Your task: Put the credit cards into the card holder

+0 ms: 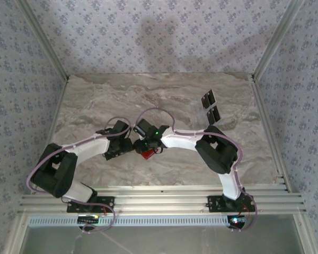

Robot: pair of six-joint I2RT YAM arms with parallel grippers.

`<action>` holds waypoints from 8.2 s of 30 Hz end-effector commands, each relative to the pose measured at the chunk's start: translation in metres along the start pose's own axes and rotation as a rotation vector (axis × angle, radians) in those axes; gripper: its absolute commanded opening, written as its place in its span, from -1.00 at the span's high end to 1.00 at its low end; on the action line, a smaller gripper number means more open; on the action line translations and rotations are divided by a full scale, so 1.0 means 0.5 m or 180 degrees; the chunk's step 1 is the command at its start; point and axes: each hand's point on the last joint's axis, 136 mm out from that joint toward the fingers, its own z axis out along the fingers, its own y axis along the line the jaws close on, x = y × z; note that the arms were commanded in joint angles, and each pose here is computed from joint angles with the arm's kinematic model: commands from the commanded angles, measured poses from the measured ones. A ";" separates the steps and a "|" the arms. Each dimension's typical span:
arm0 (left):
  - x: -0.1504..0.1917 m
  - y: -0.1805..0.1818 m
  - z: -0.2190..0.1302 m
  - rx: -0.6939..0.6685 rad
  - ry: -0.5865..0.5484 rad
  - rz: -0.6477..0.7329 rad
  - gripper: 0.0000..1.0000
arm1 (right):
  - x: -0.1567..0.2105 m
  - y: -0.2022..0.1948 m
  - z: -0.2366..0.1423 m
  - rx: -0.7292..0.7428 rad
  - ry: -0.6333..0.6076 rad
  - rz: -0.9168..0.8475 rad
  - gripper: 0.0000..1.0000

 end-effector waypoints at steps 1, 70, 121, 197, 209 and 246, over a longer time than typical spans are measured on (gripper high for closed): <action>-0.006 -0.019 0.017 0.0097 -0.0010 -0.0073 -0.80 | 0.283 0.007 0.028 -0.0104 0.1490 0.0060 0.05; 0.047 -0.159 -0.047 0.1019 -0.0048 -0.0402 -0.78 | 0.093 -0.033 -0.125 0.0400 0.0455 -0.0309 0.07; -0.007 -0.183 -0.081 0.0977 -0.0182 -0.0366 -0.82 | 0.083 -0.103 -0.158 0.0130 0.0340 0.0150 1.00; 0.109 -0.156 0.023 0.0719 0.0215 0.0090 -0.30 | 0.092 -0.062 -0.128 -0.0051 0.0492 0.0052 1.00; 0.109 -0.155 0.024 0.0715 0.0218 0.0088 -0.30 | 0.146 -0.083 -0.098 0.0024 0.0702 0.0086 1.00; 0.113 -0.181 0.034 0.0890 0.0264 0.0095 -0.30 | 0.267 -0.183 -0.020 0.0147 0.1789 0.0966 1.00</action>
